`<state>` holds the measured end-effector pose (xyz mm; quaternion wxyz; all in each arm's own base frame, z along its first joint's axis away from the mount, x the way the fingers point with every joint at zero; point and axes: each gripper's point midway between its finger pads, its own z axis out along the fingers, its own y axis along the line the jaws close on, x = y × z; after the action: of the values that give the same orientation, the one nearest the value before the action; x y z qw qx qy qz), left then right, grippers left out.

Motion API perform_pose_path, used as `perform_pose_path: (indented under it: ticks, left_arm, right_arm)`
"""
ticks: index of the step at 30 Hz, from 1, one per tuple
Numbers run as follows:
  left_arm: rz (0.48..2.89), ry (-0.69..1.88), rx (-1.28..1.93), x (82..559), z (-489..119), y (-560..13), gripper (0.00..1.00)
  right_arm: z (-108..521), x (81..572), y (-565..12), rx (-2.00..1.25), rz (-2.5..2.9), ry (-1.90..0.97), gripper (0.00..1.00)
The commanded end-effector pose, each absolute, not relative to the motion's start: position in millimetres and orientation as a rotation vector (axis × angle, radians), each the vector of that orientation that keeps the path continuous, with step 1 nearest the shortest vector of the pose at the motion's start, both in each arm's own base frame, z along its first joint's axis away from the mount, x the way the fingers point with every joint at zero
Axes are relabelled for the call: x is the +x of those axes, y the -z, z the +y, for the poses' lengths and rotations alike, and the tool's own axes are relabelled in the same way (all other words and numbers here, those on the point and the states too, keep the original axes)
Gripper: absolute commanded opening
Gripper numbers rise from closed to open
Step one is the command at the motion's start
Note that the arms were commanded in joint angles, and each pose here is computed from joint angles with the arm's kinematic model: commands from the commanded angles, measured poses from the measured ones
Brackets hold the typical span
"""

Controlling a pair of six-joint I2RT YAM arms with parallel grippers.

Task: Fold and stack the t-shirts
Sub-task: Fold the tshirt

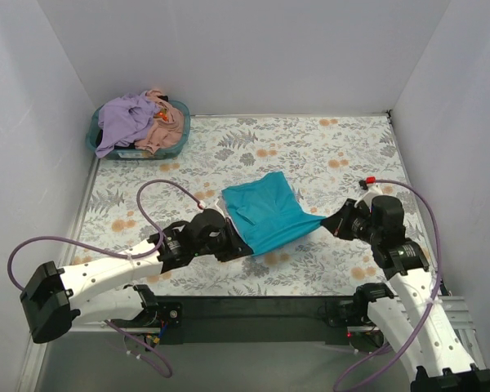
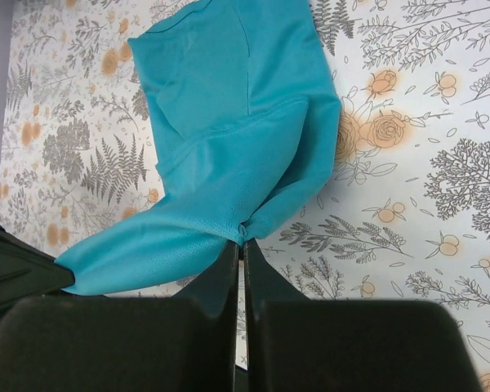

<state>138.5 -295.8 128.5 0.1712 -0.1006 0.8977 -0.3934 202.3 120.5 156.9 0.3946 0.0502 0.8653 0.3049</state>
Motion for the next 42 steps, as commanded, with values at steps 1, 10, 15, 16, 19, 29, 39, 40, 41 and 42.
perform_pose_path:
  ticks: [1, 10, 15, 16, 19, 29, 39, 40, 41, 42]
  left_arm:
    - [2.534, 0.994, -0.323, 149.8, -286.5, -137.3, 0.00]
    - [2.459, 0.777, -0.414, 187.6, -276.1, -151.5, 0.00]
    - [2.439, 0.755, -0.461, 216.5, -267.7, -155.3, 0.00]
    - [2.445, 0.767, -0.454, 218.3, -267.7, -154.7, 0.00]
    - [2.430, 0.795, -0.479, 235.0, -263.8, -154.5, 0.00]
    - [2.400, 0.714, -0.563, 280.9, -248.3, -150.2, 0.00]
    - [2.400, 0.631, -0.666, 317.0, -227.6, -131.9, 0.00]
    - [2.402, 0.623, -0.683, 321.4, -223.9, -128.5, 0.00]
    - [2.393, 0.626, -0.686, 326.4, -223.6, -128.4, 0.00]
    - [2.391, 0.631, -0.689, 330.0, -223.5, -127.3, 0.00]
  right_arm:
    - [112.2, 224.3, -183.3, 0.121, 2.138, -0.693, 0.01]
    - [130.0, 273.0, -221.8, 0.057, 2.077, -0.745, 0.01]
    - [136.6, 295.0, -232.0, 0.044, 2.055, -0.763, 0.01]
    - [136.1, 299.5, -234.8, 0.049, 2.043, -0.756, 0.01]
    - [140.1, 311.8, -240.0, 0.029, 2.041, -0.761, 0.01]
    - [153.5, 352.5, -243.8, -0.037, 2.049, -0.766, 0.01]
    - [183.4, 405.0, -216.8, -0.125, 2.118, -0.764, 0.01]
    - [186.9, 409.2, -217.0, -0.135, 2.115, -0.764, 0.01]
    - [193.6, 418.3, -214.3, -0.150, 2.112, -0.765, 0.01]
    - [196.7, 423.8, -213.4, -0.153, 2.109, -0.760, 0.01]
